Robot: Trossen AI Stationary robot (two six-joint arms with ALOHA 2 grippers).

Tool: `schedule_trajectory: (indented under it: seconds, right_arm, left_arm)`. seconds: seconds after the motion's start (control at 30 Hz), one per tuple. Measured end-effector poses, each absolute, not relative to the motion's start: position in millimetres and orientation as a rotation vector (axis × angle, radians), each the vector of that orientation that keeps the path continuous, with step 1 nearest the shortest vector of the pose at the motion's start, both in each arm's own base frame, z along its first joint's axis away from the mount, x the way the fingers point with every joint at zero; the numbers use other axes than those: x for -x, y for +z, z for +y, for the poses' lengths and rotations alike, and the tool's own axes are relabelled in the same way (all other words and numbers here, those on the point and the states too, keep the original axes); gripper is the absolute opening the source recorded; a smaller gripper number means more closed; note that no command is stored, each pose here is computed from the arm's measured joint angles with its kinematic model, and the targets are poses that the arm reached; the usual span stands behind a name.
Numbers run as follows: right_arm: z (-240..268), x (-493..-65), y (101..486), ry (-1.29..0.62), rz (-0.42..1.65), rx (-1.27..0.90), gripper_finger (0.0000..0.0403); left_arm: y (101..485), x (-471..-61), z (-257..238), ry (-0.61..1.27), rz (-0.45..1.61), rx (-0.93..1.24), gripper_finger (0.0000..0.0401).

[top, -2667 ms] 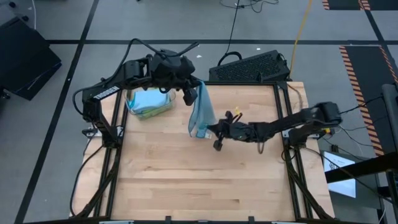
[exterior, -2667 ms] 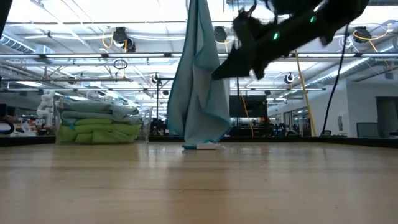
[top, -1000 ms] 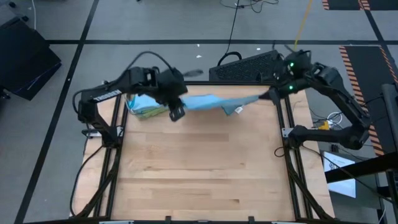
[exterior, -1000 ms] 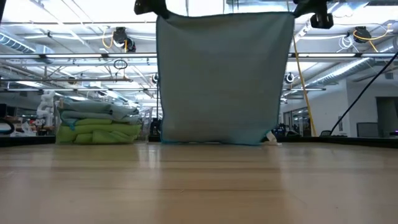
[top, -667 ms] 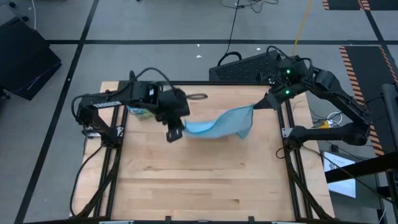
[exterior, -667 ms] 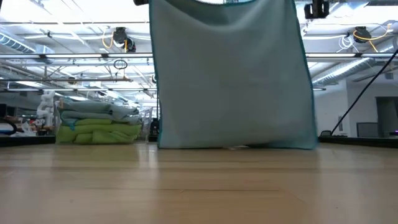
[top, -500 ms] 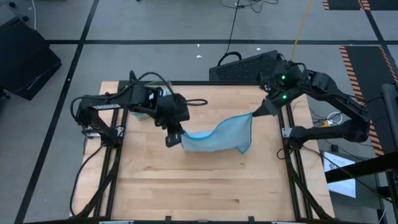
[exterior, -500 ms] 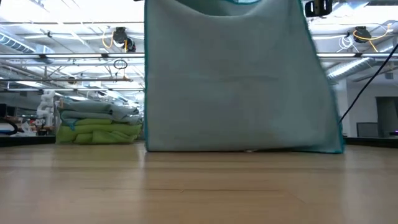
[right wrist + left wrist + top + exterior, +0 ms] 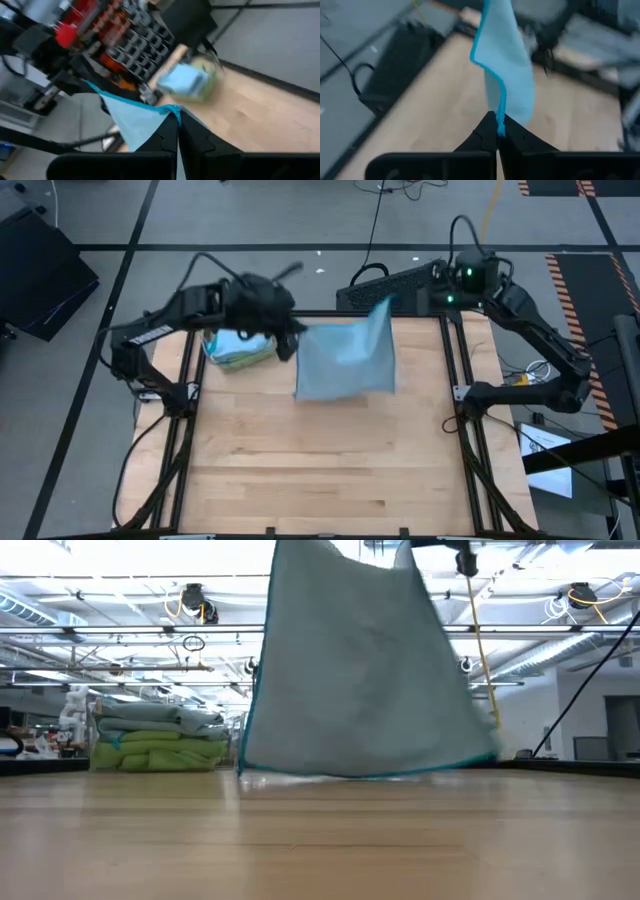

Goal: Fold microfiber towels
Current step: Fold the blue microfiber cloth

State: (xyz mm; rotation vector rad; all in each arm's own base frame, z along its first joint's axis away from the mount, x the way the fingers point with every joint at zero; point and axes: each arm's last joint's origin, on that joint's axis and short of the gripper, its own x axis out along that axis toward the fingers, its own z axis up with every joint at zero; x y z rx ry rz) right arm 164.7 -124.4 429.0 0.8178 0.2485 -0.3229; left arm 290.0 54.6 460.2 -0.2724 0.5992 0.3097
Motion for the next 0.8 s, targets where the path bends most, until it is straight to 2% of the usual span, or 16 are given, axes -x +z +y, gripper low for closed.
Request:
schedule_trajectory:
  seconds: [0.17, 0.3, 0.53, 0.8]
  right_arm:
    - [-155, -158, 427, -0.254, 0.208, -0.872, 0.0]
    - [-153, -151, 422, -0.158, 0.269, -0.94, 0.0]
    - [-111, -134, 403, -0.054, 0.561, -1.046, 0.0]
    - [-80, -138, 386, -0.035, 0.822, -1.053, 0.0]
  left_arm:
    - [471, -279, 73, 0.373, 0.519, 0.273, 0.0005]
    - [464, -277, 77, 0.385, 0.579, 0.28, 0.0006]
    - [425, -277, 62, 0.328, 0.861, 0.33, 0.0005]
    - [392, -297, 39, 0.123, 0.888, 0.441, 0.0006]
